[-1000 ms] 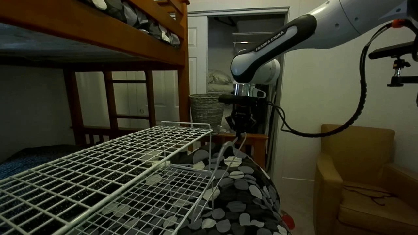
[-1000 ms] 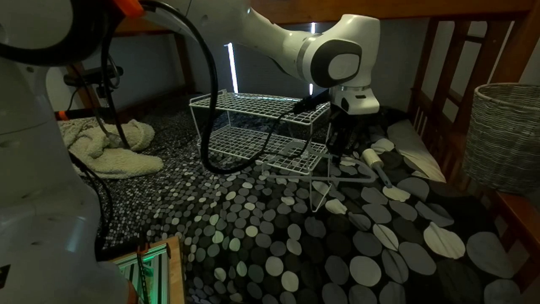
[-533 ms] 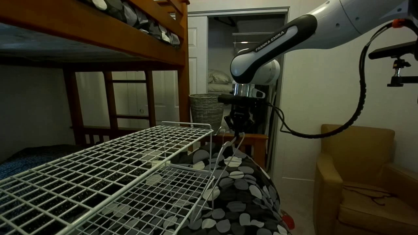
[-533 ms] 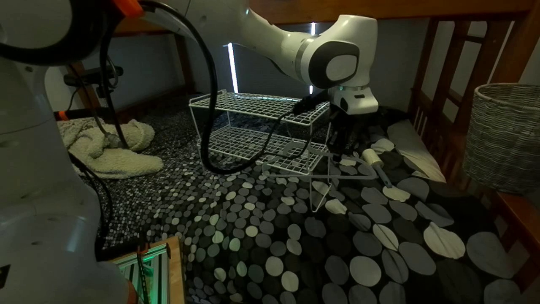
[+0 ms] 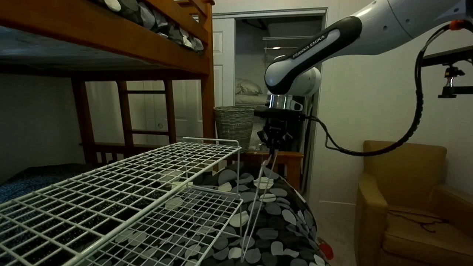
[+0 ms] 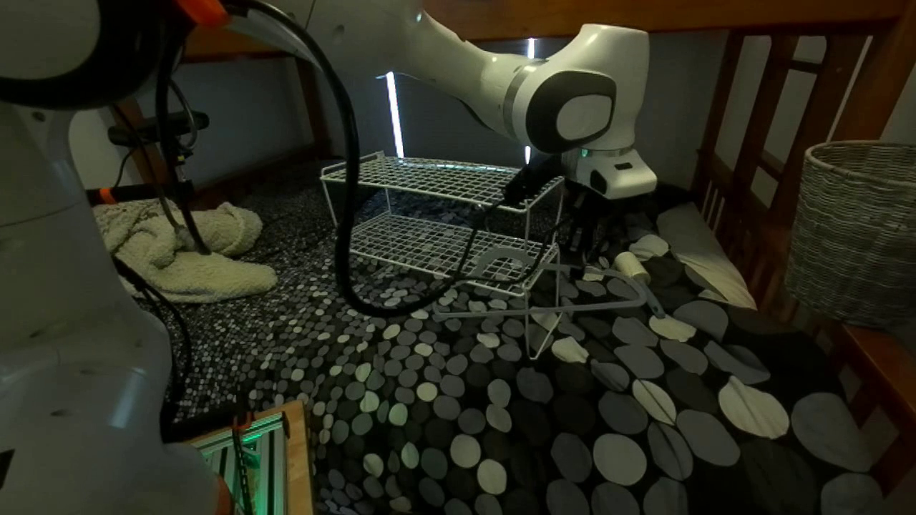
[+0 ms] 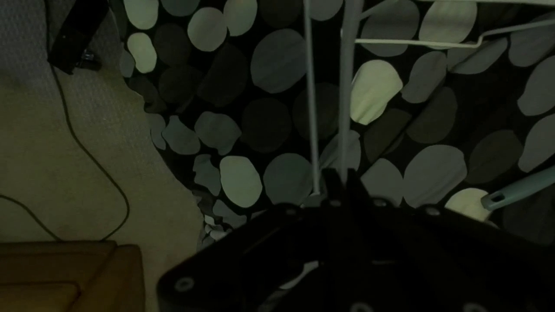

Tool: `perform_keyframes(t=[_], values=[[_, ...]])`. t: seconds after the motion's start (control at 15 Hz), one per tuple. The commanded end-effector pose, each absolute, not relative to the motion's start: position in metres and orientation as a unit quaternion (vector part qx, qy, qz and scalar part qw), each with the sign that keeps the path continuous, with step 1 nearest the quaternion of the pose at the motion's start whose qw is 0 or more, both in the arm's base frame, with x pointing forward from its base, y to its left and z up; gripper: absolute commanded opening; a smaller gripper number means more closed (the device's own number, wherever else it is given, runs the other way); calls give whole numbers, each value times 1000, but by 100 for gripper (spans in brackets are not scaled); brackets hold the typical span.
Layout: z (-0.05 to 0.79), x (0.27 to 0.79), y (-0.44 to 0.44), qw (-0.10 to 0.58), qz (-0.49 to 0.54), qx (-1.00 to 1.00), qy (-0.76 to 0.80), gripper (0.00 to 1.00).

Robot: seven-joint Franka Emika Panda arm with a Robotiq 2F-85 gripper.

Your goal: Hang the white hanger on the bottom shelf of the rack

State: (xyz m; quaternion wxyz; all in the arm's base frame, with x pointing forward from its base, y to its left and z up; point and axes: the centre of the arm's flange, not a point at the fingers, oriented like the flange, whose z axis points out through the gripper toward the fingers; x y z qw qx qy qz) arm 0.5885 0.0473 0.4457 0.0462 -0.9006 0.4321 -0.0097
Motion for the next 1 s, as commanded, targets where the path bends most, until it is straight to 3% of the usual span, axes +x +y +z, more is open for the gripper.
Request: perform_keyframes(t=[0.0, 0.93], values=[[441, 569, 23, 61, -11, -918, 391, 1], [433, 561, -76, 48, -29, -936, 347, 1]])
